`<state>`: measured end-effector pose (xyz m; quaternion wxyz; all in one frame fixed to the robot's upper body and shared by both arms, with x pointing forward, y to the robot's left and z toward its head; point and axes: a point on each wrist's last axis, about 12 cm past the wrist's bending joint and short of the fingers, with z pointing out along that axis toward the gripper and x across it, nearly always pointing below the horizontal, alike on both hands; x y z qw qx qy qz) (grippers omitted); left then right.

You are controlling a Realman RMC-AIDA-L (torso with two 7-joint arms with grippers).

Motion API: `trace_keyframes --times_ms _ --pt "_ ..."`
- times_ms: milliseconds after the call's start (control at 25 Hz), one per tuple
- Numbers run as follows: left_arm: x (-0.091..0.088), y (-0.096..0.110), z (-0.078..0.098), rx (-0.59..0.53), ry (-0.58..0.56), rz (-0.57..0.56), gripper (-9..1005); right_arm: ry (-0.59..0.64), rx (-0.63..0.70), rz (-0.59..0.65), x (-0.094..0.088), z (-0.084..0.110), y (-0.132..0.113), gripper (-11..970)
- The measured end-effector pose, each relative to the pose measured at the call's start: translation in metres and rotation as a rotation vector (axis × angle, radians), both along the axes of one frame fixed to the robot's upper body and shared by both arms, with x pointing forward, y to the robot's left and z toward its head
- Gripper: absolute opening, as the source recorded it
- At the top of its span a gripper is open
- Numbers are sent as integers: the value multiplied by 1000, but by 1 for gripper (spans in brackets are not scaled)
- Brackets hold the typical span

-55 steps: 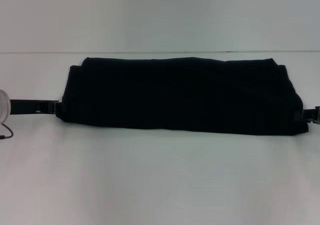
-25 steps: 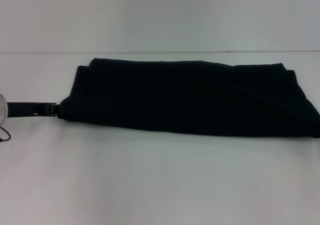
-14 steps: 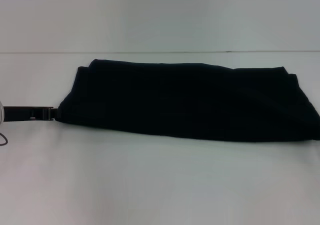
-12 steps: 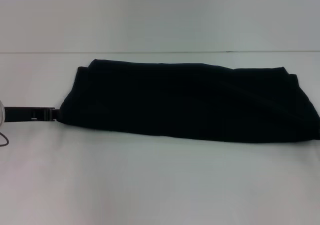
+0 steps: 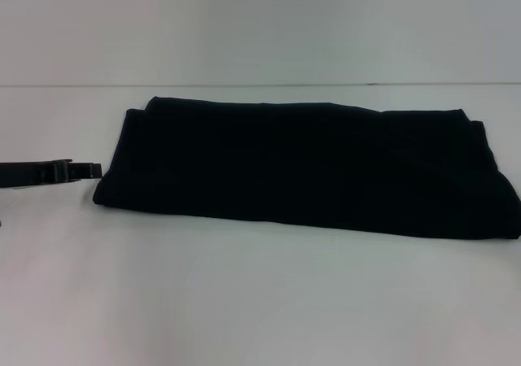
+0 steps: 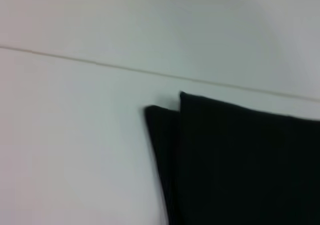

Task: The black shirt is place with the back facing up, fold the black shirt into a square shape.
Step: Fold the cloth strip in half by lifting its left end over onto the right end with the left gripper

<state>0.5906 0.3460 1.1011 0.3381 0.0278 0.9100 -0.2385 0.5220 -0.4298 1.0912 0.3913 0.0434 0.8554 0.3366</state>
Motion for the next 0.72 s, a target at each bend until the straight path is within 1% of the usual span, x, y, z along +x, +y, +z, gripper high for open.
trace_keyframes --times_ms 80,160,280,360,480,520,560,720 --pt "-6 2 2 -34 14 -2 252 -53 31 19 -6 6 -2 379" --pt "-14 -1 3 -73 47 -45 329 -126 65 65 -11 12 3 483" --pt "-24 -6 5 -127 113 -117 468 -215 101 134 -11 14 20 613" --pt "-28 -9 8 -159 157 -149 562 -249 112 161 -7 13 33 699" --pt "-29 -10 9 -202 220 -124 704 -274 123 193 5 14 49 714" --pt "-30 -10 8 -216 235 -108 752 -285 128 218 12 17 58 719" --pt "-29 -12 6 -231 248 -94 781 -285 128 218 12 17 58 724" --pt "-24 -17 1 -265 271 -58 897 -310 121 261 25 25 69 745"
